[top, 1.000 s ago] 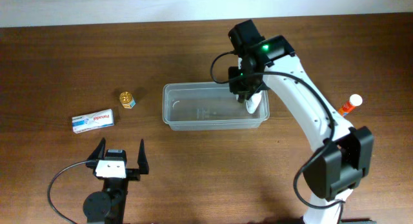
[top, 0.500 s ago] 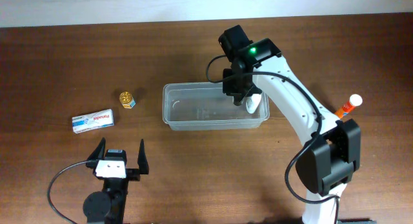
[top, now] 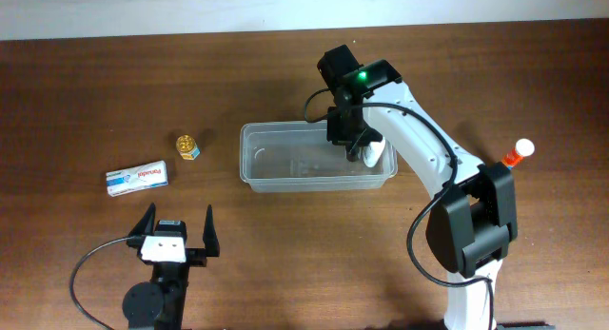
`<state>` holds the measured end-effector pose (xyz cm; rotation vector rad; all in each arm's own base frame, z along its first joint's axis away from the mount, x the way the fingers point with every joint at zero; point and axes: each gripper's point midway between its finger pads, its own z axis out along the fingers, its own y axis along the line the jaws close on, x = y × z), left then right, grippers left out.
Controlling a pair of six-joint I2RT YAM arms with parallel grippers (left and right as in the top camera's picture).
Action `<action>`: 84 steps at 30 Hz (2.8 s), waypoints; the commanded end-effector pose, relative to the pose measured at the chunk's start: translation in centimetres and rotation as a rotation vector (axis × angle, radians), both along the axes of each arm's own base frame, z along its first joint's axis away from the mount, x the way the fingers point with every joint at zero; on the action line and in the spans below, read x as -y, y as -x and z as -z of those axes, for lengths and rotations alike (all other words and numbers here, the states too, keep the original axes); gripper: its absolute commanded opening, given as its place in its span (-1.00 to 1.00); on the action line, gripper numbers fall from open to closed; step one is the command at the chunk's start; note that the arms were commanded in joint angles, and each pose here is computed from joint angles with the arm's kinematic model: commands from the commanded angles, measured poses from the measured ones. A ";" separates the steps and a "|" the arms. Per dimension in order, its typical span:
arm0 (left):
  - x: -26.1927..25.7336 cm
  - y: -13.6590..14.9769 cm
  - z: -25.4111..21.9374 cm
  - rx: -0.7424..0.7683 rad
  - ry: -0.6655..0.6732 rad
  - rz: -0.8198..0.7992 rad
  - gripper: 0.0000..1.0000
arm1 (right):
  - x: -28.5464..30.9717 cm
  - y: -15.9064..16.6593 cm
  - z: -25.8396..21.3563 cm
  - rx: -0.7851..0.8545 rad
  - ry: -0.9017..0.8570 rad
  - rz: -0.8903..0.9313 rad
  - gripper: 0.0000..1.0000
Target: Pack container
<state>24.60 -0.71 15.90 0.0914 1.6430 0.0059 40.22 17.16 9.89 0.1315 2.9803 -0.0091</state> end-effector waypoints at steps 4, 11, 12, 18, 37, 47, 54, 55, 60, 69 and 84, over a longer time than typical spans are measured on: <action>-0.2 0.0 0.1 0.003 -0.019 -0.008 0.99 | 0.5 -0.3 0.2 0.024 0.043 0.010 -0.69; -0.2 0.0 0.1 0.003 -0.020 -0.008 0.99 | 0.6 -0.1 1.6 0.017 0.046 0.009 -0.70; -0.2 0.0 0.1 0.002 -0.020 -0.008 0.99 | 0.7 0.0 1.8 0.015 0.047 0.009 -0.70; -0.2 0.0 0.1 0.003 -0.020 -0.008 0.99 | 0.6 -0.1 2.0 0.021 0.044 0.009 -0.69; -0.2 0.0 0.1 0.002 -0.020 -0.008 0.99 | 0.6 -0.2 2.0 0.024 0.042 0.010 -0.67; -0.2 0.0 0.1 0.003 -0.020 -0.008 0.99 | 0.6 -0.2 2.0 0.025 0.043 0.009 -0.67; -0.2 0.0 0.1 0.003 -0.019 -0.008 0.99 | 0.6 -0.2 2.0 0.024 0.042 0.009 -0.67; -0.2 0.0 0.1 0.003 -0.020 -0.008 0.99 | 0.6 -0.2 2.0 0.024 0.042 0.009 -0.66; -0.2 0.0 0.1 0.003 -0.019 -0.008 0.99 | 0.6 -0.2 2.0 0.025 0.042 0.009 -0.66; -0.2 0.0 0.1 0.002 -0.020 -0.008 0.99 | 0.6 -0.2 2.0 0.024 0.043 0.009 -0.66; -0.2 0.0 0.1 0.003 -0.019 -0.008 0.99 | 0.6 -0.2 2.0 0.024 0.043 0.009 -0.55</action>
